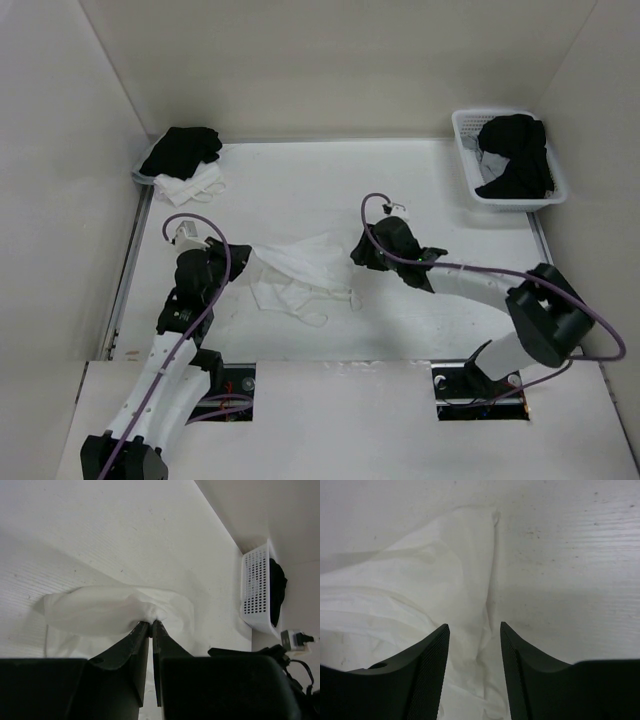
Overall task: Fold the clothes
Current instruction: Flatten the tank top out
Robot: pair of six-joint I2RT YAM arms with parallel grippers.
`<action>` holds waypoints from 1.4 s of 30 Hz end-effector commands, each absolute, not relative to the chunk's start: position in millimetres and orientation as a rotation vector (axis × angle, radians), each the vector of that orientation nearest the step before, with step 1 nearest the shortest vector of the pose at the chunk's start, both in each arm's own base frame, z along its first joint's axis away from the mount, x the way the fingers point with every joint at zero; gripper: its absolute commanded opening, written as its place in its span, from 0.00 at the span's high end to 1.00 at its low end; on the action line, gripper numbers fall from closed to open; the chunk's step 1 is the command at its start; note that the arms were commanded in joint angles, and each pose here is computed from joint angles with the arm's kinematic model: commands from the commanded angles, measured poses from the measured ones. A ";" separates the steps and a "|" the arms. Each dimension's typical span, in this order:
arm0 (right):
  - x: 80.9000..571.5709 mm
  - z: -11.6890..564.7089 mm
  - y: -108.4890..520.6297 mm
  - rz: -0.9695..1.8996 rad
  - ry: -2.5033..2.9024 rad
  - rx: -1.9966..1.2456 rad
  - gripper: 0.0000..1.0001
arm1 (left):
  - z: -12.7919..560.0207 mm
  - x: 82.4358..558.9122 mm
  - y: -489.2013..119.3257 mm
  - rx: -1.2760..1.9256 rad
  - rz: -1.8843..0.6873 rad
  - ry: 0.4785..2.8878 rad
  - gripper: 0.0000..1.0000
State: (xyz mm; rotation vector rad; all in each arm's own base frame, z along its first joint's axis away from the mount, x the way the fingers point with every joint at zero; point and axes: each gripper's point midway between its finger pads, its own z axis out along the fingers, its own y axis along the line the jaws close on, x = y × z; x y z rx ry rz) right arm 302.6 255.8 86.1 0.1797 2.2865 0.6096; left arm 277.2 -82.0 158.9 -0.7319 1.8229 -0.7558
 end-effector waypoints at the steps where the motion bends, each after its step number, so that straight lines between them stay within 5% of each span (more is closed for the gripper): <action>1: 322.4 101.5 285.4 0.709 2.230 0.145 0.52 | 166.1 276.9 -87.9 -0.676 -0.785 1.803 0.94; 12: 270.3 85.4 292.2 0.627 2.326 0.074 0.49 | 163.1 278.2 -89.8 -0.667 -0.783 1.812 0.94; 22: 252.5 62.1 289.2 0.562 2.401 0.057 0.58 | 164.1 278.6 -89.9 -0.666 -0.784 1.810 0.94; 34: 252.8 53.1 284.9 0.507 2.416 0.064 0.79 | 163.8 278.6 -89.2 -0.670 -0.783 1.809 0.94; 42: 259.8 128.3 258.3 0.487 2.186 0.130 0.94 | 203.3 285.1 -91.2 -0.643 -0.821 1.726 0.94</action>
